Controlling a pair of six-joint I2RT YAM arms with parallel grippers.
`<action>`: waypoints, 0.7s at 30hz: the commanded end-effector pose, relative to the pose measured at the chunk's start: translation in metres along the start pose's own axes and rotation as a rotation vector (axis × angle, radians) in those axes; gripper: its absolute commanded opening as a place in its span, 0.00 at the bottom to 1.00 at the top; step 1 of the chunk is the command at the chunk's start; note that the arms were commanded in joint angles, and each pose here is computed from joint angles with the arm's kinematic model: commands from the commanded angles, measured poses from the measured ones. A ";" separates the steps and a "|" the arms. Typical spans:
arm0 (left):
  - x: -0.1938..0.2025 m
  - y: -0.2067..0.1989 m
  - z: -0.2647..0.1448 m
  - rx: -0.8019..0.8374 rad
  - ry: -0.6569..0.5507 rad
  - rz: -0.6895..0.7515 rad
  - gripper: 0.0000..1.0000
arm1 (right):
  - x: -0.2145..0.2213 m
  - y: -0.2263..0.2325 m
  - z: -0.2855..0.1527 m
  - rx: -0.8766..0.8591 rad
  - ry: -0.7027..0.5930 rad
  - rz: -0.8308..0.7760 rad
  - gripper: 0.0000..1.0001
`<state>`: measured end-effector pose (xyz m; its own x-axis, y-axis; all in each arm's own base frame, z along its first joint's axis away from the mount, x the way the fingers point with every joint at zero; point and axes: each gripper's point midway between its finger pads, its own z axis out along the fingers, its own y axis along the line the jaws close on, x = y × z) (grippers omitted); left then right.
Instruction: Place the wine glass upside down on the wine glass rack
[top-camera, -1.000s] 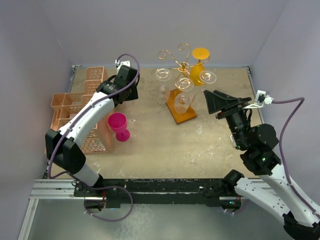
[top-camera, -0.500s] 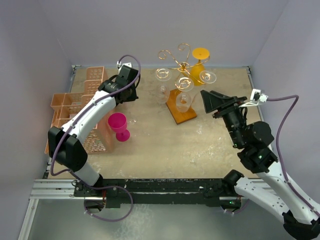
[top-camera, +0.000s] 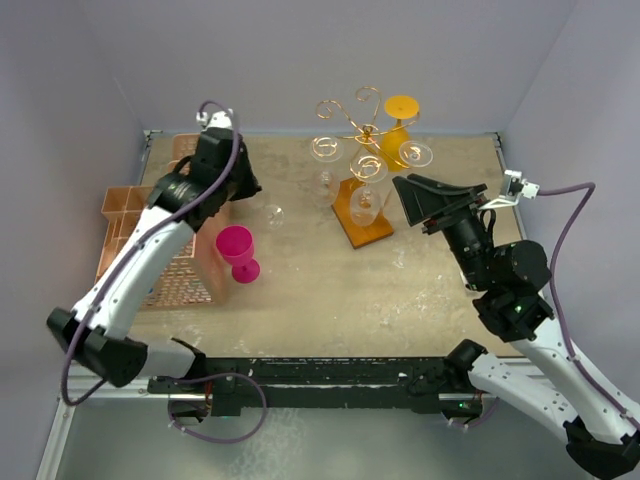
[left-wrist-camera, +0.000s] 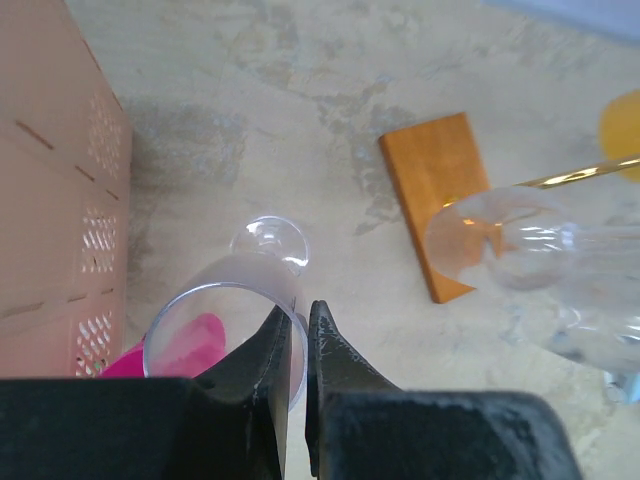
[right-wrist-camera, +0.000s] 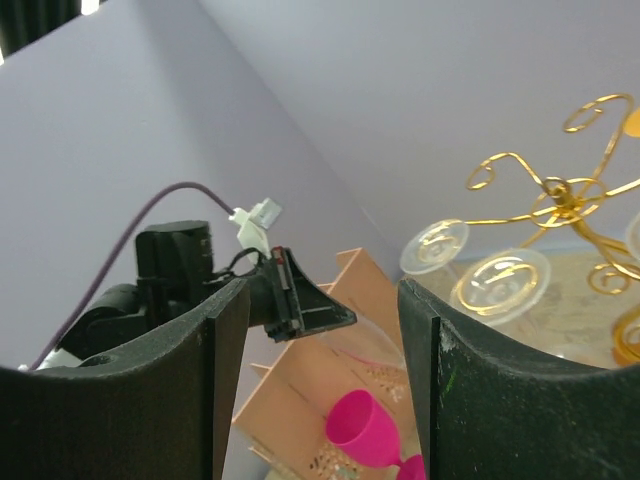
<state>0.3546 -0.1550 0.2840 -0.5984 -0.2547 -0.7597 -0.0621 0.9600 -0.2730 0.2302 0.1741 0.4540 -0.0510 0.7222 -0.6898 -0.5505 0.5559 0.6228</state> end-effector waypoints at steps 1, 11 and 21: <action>-0.066 -0.009 -0.074 0.110 -0.243 -0.152 0.00 | -0.027 0.044 0.002 -0.171 -0.068 0.071 0.63; -0.136 0.013 -0.202 0.273 -0.660 -0.418 0.00 | -0.013 0.086 0.016 -0.417 -0.033 0.043 0.64; -0.152 -0.021 -0.301 0.748 -0.822 -0.502 0.00 | 0.000 0.118 0.032 -0.592 -0.014 0.124 0.64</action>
<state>0.2300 -0.0866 0.5345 0.0503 -0.7521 -0.6571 0.2689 0.6439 -0.7163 0.2254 0.2595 0.4842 -0.1646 0.6984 -0.6966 -0.8245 0.2903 0.4858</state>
